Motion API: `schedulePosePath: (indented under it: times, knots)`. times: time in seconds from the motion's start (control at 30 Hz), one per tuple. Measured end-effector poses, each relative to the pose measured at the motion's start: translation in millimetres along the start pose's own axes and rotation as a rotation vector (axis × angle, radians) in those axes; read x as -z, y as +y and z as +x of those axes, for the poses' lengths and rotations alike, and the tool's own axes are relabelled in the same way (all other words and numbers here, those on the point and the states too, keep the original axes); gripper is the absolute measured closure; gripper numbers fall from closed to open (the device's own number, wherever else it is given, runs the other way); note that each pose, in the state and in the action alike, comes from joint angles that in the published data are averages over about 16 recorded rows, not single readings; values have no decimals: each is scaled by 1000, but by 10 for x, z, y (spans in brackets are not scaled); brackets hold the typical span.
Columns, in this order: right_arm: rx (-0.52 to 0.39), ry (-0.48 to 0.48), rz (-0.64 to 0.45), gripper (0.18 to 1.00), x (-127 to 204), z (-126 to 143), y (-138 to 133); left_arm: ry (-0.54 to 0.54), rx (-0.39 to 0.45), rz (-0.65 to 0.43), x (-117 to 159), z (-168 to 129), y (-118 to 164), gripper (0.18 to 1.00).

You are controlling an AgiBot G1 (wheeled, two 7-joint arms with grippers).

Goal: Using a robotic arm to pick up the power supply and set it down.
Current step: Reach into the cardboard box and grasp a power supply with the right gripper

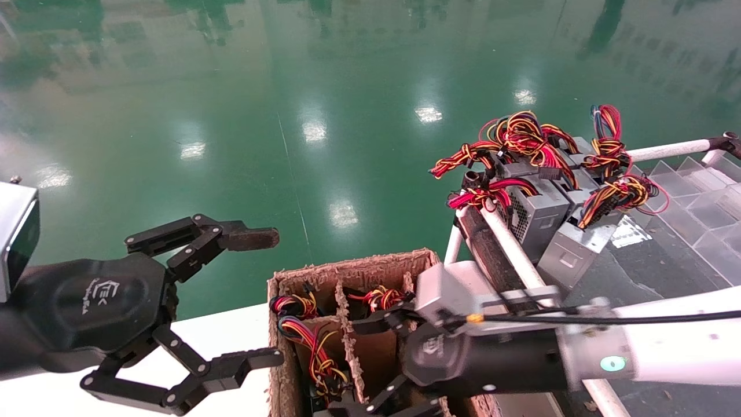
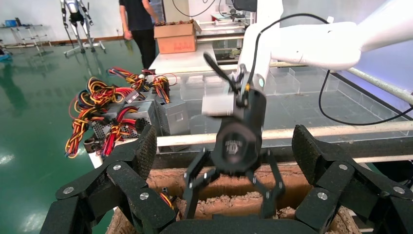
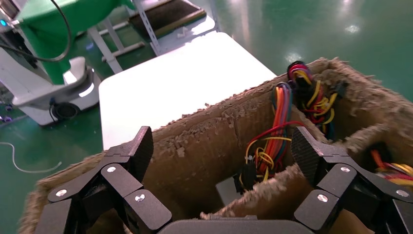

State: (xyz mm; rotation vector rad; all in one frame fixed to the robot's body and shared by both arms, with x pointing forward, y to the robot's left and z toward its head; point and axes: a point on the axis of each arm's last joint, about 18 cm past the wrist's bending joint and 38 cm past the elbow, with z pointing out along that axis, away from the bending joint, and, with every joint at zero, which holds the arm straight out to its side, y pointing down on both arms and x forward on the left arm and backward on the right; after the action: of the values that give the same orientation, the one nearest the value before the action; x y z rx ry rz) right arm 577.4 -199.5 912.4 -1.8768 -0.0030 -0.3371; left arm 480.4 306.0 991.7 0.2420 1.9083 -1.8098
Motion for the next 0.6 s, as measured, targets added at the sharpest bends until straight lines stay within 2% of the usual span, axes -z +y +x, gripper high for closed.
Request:
schedulePosePath:
  times: [0.6]
  knots:
    - [-48,20,-14,178,-559,152,146,0,0,0,0,0,0,184]
